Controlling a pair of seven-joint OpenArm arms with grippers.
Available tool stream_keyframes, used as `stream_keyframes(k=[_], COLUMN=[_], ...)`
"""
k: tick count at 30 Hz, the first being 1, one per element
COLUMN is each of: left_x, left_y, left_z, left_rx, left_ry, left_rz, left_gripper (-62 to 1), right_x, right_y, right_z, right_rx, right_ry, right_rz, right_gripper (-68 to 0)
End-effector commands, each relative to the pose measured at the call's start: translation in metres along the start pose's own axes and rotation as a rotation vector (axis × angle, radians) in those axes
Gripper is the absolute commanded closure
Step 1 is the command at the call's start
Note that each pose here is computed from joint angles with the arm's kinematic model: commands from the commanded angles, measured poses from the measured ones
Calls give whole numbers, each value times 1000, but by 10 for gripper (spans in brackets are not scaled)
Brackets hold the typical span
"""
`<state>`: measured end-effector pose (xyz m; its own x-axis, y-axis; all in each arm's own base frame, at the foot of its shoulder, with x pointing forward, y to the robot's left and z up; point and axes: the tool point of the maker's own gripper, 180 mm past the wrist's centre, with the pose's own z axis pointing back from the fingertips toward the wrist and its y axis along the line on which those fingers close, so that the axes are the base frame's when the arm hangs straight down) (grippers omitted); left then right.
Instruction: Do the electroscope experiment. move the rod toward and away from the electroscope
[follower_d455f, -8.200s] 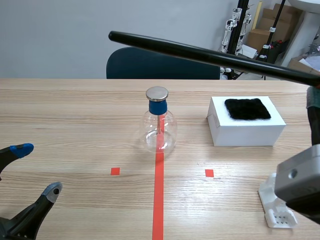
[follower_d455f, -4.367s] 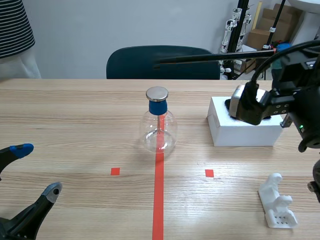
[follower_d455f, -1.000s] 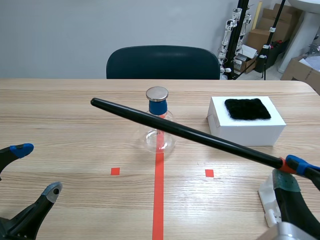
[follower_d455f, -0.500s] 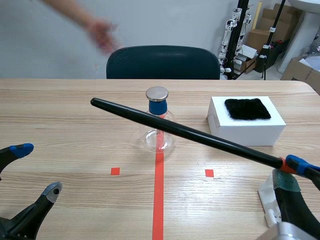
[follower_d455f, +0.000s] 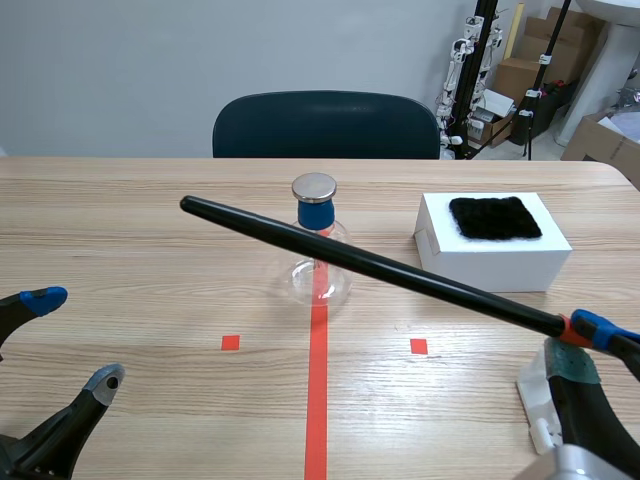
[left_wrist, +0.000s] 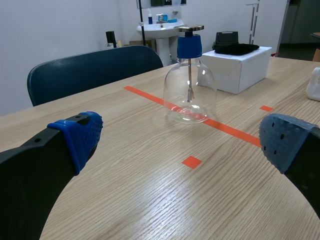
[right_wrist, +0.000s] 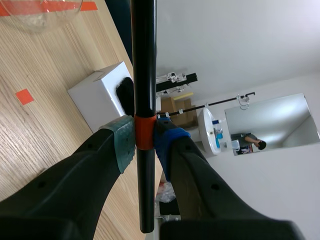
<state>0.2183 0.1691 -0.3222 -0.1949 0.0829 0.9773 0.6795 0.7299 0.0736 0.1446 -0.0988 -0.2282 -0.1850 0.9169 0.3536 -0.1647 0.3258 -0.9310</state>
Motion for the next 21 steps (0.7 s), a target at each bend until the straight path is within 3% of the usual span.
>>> stream_keyframes(k=[1, 21], left_x=[14, 14], left_y=[4, 4], left_z=[-1, -1], left_rx=[4, 4], left_ry=[-65, -65], left_rz=[-18, -18], left_gripper=[-623, -623], right_x=[2, -1], right_y=[-7, -7], right_z=[-2, -2], right_rx=[-31, -30], right_ry=[-13, 1], right_rz=[7, 10], right_gripper=[-42, -42])
